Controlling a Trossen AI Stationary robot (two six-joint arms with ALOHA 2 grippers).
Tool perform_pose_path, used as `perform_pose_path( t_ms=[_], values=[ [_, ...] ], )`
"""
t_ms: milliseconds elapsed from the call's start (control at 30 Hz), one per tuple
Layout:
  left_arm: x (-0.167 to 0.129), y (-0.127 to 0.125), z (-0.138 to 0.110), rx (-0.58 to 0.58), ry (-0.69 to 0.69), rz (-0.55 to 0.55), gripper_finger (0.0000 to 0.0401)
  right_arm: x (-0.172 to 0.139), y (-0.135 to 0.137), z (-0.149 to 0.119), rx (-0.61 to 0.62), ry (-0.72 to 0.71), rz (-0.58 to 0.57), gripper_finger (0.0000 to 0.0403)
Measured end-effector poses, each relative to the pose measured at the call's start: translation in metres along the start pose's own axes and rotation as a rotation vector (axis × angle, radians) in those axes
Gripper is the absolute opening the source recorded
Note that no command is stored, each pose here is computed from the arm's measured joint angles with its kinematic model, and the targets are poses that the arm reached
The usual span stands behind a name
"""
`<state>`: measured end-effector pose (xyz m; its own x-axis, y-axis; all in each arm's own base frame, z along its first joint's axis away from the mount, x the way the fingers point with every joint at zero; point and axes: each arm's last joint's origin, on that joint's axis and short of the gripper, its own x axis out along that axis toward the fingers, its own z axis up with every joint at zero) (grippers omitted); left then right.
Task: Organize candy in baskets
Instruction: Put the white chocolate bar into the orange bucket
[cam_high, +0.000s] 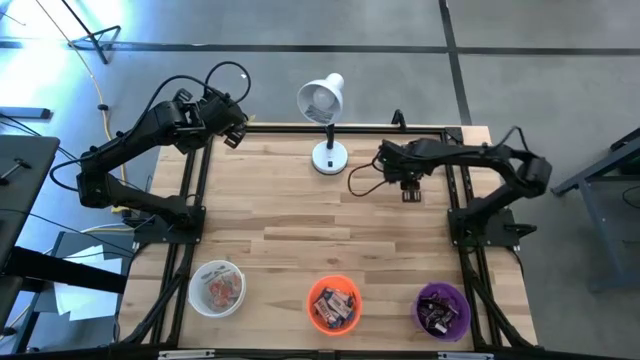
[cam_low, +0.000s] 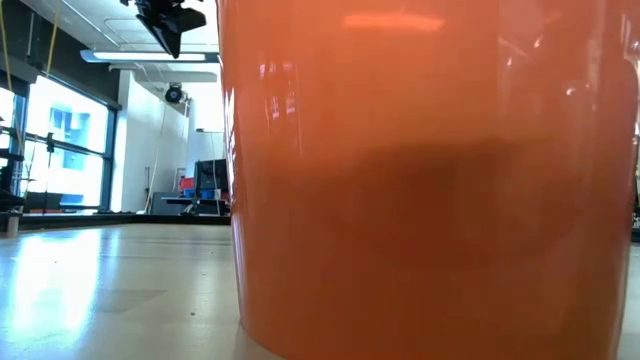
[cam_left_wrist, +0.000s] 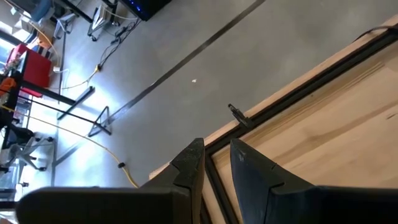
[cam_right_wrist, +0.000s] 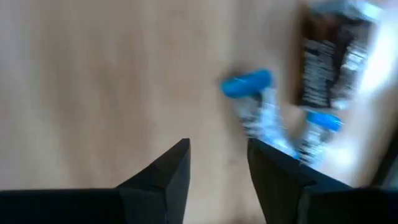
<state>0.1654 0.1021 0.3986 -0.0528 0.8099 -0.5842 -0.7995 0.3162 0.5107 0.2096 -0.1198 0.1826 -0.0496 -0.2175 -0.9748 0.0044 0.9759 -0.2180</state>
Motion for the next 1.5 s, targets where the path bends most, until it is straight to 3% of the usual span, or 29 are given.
perform_pose_path(
  t_ms=[167,400,933,1100,1300,1400,1500],
  values=[
    [0.000,0.000,0.001,-0.011,-0.004,-0.001,0.0064,0.011,-0.012,0.004,0.021,0.040,-0.102,0.0161],
    [0.000,0.000,0.001,-0.038,-0.004,-0.001,0.0064,0.023,-0.025,0.004,0.036,-0.043,0.004,0.0158],
    [0.000,0.000,0.000,-0.037,-0.003,-0.001,0.0064,0.060,-0.038,0.006,-0.038,0.036,0.067,0.0156],
    [0.000,0.000,0.000,-0.034,-0.003,-0.001,0.0064,0.061,-0.036,0.006,-0.035,0.043,0.075,0.0125],
    [0.000,0.000,0.000,-0.017,-0.003,-0.001,0.0064,0.060,-0.032,0.006,0.099,0.077,0.091,0.0024],
    [0.000,0.000,0.000,-0.017,-0.003,-0.001,0.0064,0.054,-0.031,0.008,0.249,0.095,0.133,0.0016],
    [0.000,0.000,0.000,-0.017,-0.003,-0.001,0.0064,0.043,-0.026,0.012,0.379,0.090,0.257,0.0021]
  ],
)
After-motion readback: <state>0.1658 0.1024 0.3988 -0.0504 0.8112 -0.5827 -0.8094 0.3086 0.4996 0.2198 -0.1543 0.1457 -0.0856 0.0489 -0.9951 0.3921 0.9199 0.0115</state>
